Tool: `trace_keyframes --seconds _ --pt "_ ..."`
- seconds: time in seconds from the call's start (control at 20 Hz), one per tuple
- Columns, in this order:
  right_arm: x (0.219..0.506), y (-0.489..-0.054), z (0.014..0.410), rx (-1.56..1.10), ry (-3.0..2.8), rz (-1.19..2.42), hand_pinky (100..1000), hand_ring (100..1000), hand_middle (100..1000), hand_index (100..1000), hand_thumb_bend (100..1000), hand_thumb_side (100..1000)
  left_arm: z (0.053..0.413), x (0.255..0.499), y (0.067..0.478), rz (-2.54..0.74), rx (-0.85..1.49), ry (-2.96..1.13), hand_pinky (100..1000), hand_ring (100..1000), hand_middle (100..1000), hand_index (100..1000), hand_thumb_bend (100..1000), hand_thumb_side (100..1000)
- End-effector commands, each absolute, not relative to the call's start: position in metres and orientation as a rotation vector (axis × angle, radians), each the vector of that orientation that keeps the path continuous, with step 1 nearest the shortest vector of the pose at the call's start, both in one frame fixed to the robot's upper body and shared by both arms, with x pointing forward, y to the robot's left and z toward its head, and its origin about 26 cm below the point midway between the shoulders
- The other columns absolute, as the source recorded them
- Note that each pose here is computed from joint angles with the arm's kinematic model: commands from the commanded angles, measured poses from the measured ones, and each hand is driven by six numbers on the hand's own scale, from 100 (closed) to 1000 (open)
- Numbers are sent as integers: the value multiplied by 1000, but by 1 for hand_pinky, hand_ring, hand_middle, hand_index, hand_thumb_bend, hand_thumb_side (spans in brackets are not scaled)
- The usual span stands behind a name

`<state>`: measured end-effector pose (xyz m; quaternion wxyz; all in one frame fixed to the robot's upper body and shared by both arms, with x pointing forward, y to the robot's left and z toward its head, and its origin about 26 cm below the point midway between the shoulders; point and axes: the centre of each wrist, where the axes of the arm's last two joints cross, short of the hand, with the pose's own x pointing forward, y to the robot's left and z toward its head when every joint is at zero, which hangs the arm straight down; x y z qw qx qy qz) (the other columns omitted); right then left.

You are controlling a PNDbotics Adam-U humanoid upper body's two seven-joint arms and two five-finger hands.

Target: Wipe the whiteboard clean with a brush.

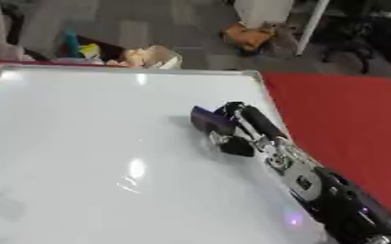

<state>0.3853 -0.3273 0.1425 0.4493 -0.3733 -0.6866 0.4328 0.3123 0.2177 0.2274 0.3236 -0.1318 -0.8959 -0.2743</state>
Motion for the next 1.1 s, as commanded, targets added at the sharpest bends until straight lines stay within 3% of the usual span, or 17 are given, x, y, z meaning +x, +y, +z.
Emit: trace_keyframes --seconds 0.05,0.35,0.85,1.1 --pt "381 -322 112 -820 -1581 1195 727 779 721 720 100 862 234 310 221 -735 -331 -2370 482 531 587 1000 246 799" --pt "380 -317 123 -782 -1551 1291 735 795 736 723 100 835 234 311 221 -731 -337 -2367 482 531 586 1000 246 797" --pt "375 -292 124 -867 -1627 1470 662 679 713 699 100 475 233 311 221 -730 -339 -2366 482 530 586 1000 247 801" --pt "378 -292 119 -968 -1620 1478 637 650 699 702 100 389 234 311 220 -736 -340 -2369 481 531 585 1000 244 802"
